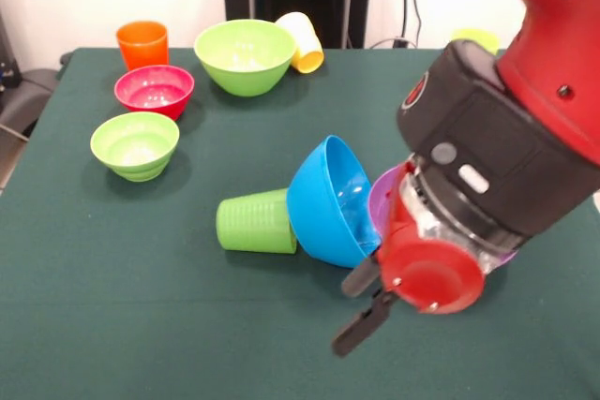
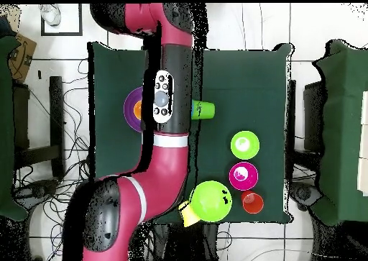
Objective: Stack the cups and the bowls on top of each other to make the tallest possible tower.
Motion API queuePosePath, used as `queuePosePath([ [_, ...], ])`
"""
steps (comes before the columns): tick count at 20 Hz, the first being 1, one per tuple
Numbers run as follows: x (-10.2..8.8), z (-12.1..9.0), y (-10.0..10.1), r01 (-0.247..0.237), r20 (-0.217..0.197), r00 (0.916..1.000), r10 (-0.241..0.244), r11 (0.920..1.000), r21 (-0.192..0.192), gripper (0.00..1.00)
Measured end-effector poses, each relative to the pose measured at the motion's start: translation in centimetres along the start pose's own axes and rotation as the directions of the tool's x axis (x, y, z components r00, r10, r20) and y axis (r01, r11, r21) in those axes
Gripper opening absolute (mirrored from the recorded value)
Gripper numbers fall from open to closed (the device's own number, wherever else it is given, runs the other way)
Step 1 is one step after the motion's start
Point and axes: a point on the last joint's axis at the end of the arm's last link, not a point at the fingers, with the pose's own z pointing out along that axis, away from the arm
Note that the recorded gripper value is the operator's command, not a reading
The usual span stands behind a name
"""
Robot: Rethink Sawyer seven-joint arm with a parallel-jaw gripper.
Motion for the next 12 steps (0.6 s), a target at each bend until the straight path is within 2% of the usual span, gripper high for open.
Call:
queuePosePath([
  [4, 0.0, 0.8, -0.8, -0.015, -0.004, 0.9999, 0.015, 0.9999, -0.004, 1.0],
  [7, -0.4, 1.4, -1.0, -0.029, 0.017, 0.9994, 0.029, 0.9988, -0.039, 1.0],
  [9, -0.6, 1.7, -0.8, -0.035, 0.023, 0.999, 0.037, 0.9958, -0.084, 1.0],
  [10, -0.7, 1.9, -0.5, -0.04, 0.021, 0.9988, 0.044, 0.9902, -0.134, 1.0],
  [12, -0.9, 1.9, -0.1, -0.043, 0.015, 0.9988, 0.046, 0.9831, -0.178, 1.0],
])
